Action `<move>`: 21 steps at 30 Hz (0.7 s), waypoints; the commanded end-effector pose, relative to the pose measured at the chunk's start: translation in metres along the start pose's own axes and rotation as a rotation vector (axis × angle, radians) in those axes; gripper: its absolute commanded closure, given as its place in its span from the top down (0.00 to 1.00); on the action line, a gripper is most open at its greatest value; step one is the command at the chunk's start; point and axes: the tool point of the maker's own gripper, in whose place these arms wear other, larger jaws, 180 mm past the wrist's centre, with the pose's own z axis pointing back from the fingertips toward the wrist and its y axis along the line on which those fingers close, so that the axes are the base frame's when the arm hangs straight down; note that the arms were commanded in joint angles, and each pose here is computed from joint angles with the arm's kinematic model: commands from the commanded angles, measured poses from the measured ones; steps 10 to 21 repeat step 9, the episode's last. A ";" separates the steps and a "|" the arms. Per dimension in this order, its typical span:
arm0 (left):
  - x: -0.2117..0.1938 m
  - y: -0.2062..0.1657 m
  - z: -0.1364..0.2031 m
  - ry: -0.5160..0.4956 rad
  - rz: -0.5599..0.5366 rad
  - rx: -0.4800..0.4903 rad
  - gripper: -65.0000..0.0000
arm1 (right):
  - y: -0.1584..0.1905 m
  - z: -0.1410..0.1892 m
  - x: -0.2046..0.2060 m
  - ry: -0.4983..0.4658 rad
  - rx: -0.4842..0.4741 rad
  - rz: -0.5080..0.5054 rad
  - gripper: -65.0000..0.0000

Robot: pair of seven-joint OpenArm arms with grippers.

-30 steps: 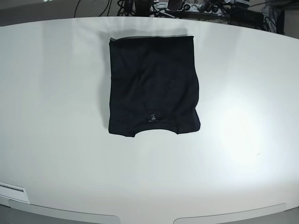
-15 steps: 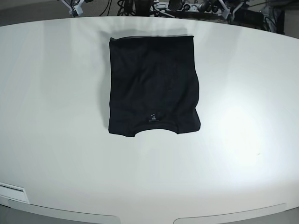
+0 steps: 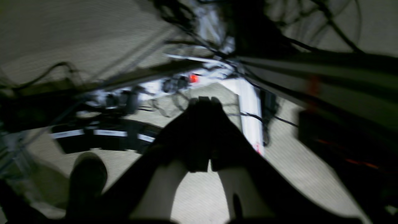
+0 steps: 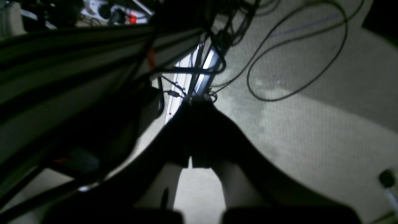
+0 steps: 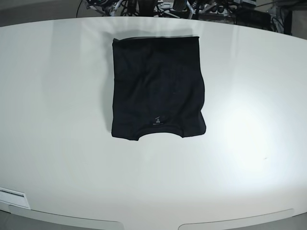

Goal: Fold the T-shirt properly

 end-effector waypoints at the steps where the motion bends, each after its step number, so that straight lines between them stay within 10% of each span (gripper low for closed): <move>1: 0.002 -0.003 -0.001 -0.010 -0.009 0.004 0.00 | 0.015 -0.002 0.004 -0.017 0.018 0.017 0.00; 21: 0.004 -0.015 -0.002 -0.013 0.015 -0.019 0.00 | 0.045 -0.006 0.011 -0.023 0.034 0.062 0.00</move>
